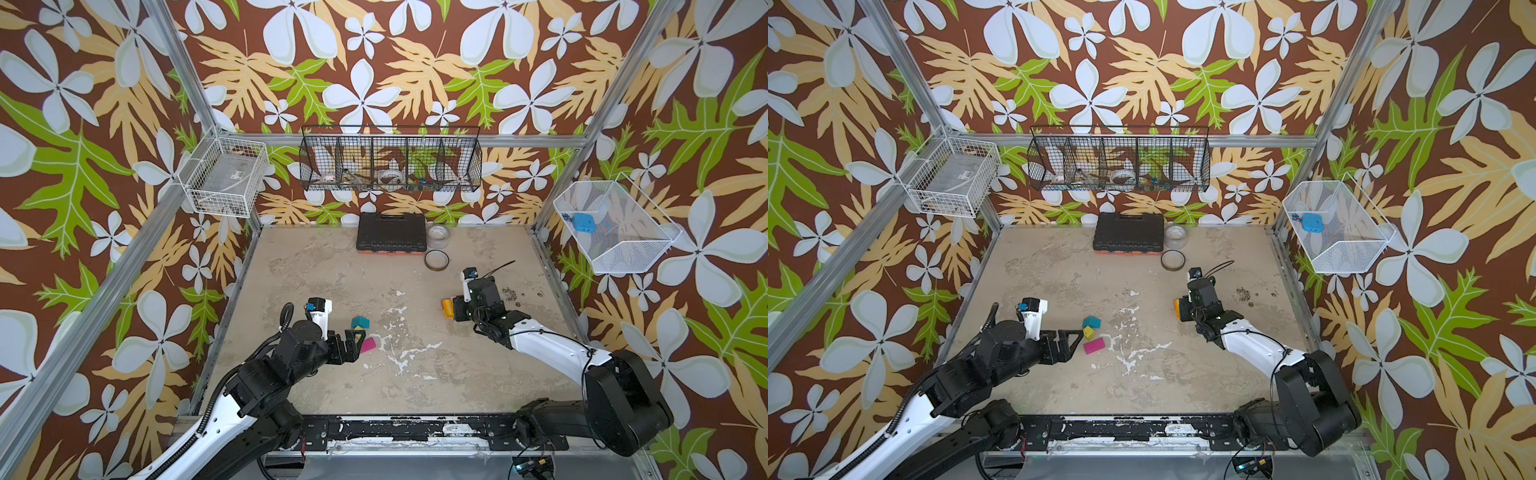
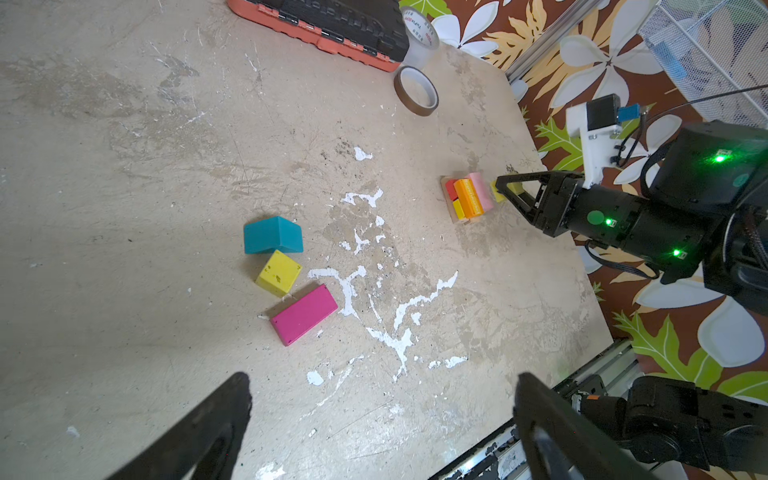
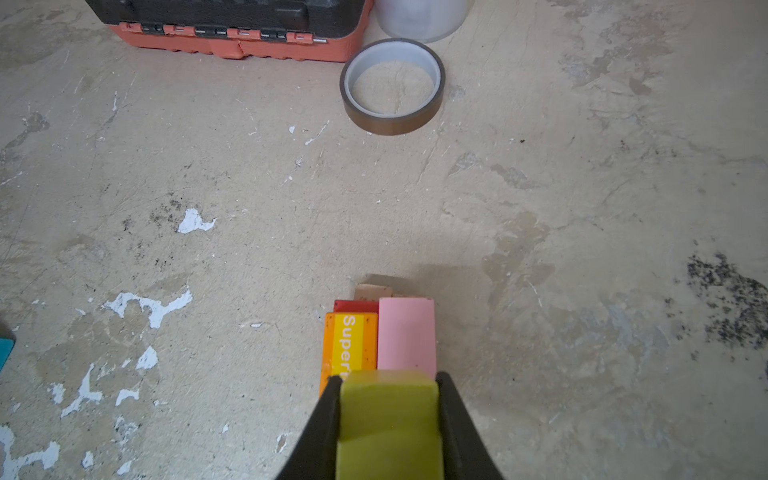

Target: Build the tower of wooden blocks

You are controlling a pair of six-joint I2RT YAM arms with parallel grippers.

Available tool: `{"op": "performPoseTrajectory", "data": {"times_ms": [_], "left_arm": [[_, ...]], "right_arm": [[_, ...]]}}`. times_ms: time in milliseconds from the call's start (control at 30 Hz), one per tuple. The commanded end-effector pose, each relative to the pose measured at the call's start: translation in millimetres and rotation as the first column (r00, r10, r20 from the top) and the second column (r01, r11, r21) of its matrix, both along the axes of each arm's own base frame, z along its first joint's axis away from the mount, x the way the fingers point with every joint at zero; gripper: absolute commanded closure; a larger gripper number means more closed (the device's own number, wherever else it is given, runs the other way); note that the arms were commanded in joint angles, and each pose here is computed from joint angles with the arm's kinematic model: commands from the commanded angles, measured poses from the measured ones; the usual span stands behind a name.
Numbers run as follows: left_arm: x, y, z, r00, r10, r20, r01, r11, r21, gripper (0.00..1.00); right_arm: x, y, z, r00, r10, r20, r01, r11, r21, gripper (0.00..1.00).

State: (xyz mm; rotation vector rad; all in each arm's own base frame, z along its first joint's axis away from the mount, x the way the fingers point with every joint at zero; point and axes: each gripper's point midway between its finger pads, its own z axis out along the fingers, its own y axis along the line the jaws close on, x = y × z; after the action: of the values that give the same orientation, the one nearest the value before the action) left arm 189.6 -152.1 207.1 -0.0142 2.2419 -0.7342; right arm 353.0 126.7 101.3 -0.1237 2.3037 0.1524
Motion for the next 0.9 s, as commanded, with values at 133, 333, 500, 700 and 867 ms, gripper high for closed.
{"op": "performPoseTrajectory", "data": {"times_ms": [133, 333, 500, 700, 867], "left_arm": [[1.0, 0.7, 4.5, 1.000, 0.009, 0.016, -0.009, 1.000, -0.016, 0.00], [0.9, 0.2, 3.7, 1.000, 0.007, 0.013, -0.007, 1.000, -0.014, 0.00], [0.9, 0.5, 4.4, 1.000, 0.009, 0.014, -0.009, 1.000, -0.018, 0.00], [0.7, 0.9, 4.3, 1.000, 0.010, 0.016, -0.010, 1.000, -0.018, 0.00], [0.6, 1.1, 4.9, 1.000, 0.010, 0.018, -0.010, 1.000, -0.020, 0.00]], "right_arm": [[4.9, -5.3, -2.2, 1.000, -0.020, -0.006, 0.019, 0.999, -0.043, 0.87], [6.3, -6.6, -5.8, 0.999, -0.030, -0.016, 0.029, 0.998, -0.054, 0.86], [8.8, -6.7, -9.5, 0.999, -0.035, -0.031, 0.033, 0.997, -0.064, 0.86], [9.9, -6.2, -13.8, 0.998, -0.036, -0.044, 0.033, 0.997, -0.072, 0.86], [10.8, -5.0, -17.8, 0.998, -0.033, -0.061, 0.029, 0.997, -0.076, 0.86]]}}
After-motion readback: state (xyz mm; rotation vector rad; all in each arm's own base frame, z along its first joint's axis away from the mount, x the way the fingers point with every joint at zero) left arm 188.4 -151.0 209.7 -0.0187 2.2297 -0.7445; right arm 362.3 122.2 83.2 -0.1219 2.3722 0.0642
